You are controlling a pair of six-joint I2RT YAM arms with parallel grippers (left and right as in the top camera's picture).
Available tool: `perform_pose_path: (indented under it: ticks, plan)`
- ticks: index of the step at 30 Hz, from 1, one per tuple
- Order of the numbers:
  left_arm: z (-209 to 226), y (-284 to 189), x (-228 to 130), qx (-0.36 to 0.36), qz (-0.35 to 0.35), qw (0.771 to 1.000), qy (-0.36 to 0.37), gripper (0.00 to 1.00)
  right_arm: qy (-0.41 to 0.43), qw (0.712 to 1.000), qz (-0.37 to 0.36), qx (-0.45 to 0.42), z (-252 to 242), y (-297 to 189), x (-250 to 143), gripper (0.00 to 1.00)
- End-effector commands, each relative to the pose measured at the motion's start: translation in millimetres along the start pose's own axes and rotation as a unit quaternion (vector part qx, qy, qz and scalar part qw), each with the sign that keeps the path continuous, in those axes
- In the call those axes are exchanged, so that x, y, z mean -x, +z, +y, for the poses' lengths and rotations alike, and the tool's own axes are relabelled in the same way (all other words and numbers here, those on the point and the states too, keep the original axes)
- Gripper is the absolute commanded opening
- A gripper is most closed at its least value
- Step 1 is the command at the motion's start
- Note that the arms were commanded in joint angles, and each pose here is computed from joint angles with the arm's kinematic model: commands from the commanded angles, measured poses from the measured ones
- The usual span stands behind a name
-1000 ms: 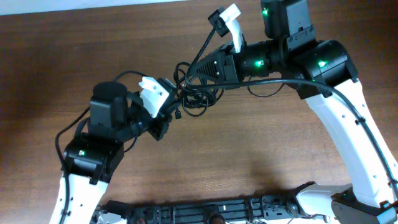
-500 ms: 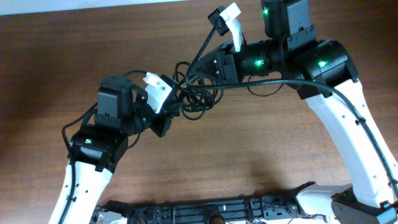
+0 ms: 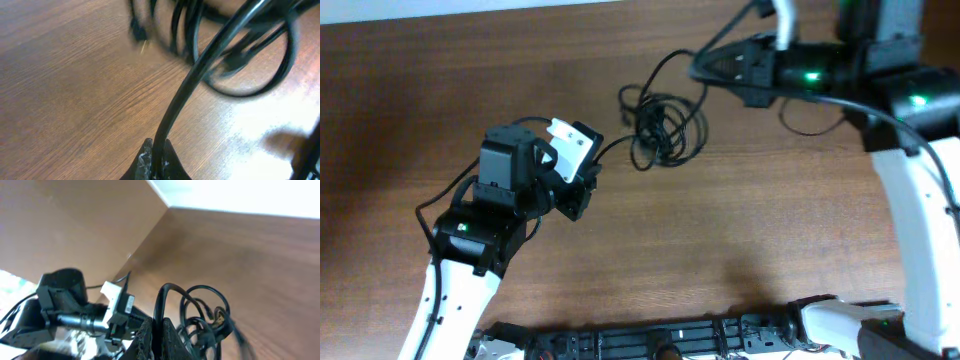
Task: Untangle cables
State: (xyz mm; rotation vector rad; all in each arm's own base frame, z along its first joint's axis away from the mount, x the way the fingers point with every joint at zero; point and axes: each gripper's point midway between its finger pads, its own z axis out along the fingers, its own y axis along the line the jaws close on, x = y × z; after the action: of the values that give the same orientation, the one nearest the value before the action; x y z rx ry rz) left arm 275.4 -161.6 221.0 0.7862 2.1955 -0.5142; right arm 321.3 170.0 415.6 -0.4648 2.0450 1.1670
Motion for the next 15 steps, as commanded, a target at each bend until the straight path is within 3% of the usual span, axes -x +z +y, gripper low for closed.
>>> perform_pose_path:
  ticks: [1,4,15]
  plan:
    - [13.2,-1.8,-0.6,0.038,0.007,0.999,-0.002,0.00,-0.037,0.997,-0.063,-0.027,12.0,-45.8,21.4,0.04]
    - [14.6,-1.9,-0.9,0.042,0.007,0.999,-0.005,0.00,-0.040,0.993,-0.095,-0.058,4.2,-70.0,29.8,0.04]
    - [65.9,-17.8,-9.4,0.124,-0.002,0.983,-0.133,0.00,-0.037,0.969,-0.194,-0.148,-19.6,-144.0,54.6,0.04]
